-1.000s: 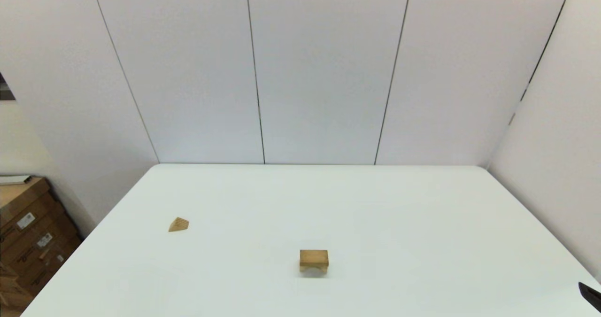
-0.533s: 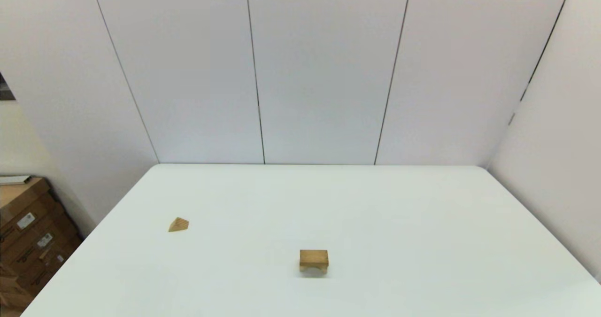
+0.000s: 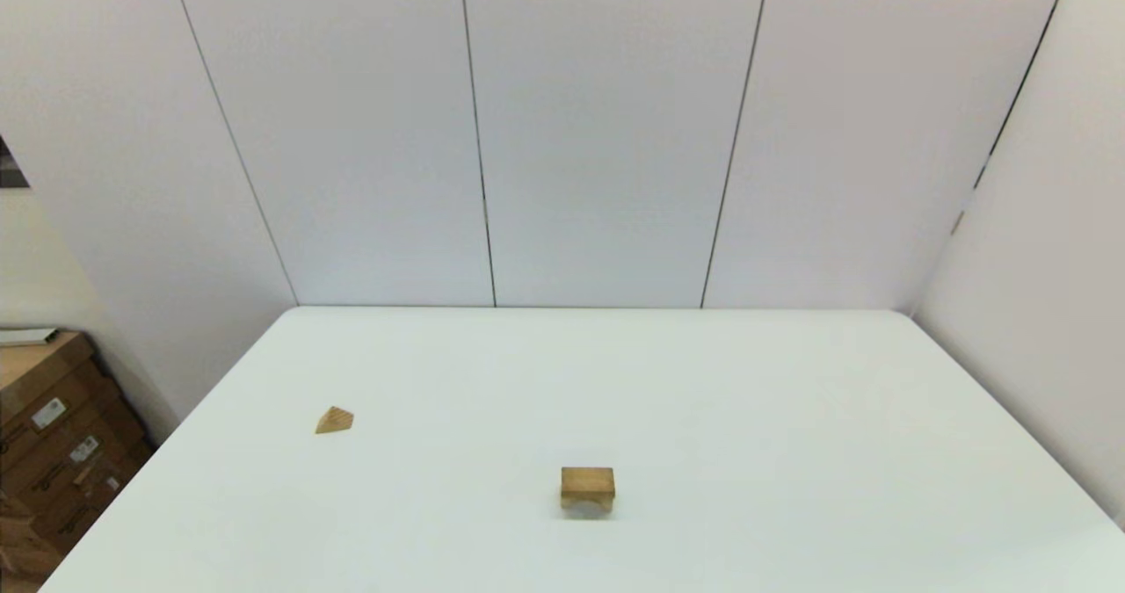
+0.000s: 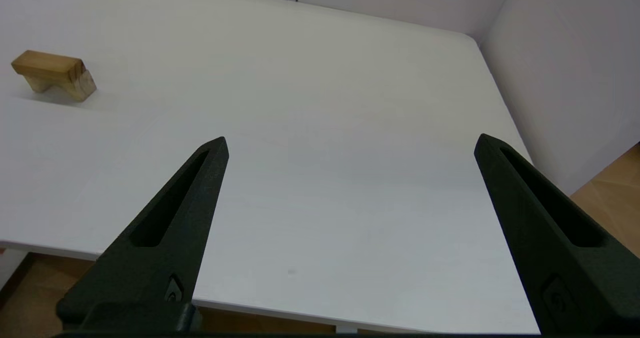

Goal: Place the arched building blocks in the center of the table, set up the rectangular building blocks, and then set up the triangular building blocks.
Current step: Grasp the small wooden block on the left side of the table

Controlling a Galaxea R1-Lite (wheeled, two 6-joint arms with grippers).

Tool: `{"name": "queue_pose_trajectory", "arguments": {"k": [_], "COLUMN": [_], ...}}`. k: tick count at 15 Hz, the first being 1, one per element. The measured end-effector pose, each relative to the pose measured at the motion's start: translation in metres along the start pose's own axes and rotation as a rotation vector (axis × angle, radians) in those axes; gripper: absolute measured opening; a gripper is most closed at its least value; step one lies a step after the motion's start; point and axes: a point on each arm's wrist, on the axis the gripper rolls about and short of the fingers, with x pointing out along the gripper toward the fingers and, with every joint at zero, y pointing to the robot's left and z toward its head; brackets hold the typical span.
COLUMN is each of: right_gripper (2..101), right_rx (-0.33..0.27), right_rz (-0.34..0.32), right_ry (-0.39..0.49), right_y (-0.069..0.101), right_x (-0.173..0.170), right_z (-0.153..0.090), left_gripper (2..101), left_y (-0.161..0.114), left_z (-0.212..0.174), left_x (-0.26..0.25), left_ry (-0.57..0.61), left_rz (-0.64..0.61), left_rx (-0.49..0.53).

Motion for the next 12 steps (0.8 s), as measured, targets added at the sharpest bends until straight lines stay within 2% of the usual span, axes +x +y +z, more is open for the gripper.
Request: {"name": "queue_pose_trajectory", "arguments": {"k": [3, 4, 12], "right_gripper": [97.1, 97.1, 97.3], "right_rx": [0.023, 0.039, 0.106], "right_rz": [-0.013, -0.016, -0.016], "right_ry": [-0.105, -0.115, -0.115], "right_y": [0.0003, 0.0003, 0.0005], "right_x": [0.0037, 0.0043, 0.0049], "right_z": [-0.0021, -0.0030, -0.0047], "left_gripper": [97.8, 97.8, 97.8], "left_y": [0.0000, 0.0000, 0.0000], "left_z": [0.0000, 0.0000, 0.0000], "left_x": [0.0000, 0.0000, 0.0000], "left_ry": [0.000, 0.000, 0.000], "left_rz": [0.000, 0.000, 0.000], "left_rx": [0.000, 0.000, 0.000]}}
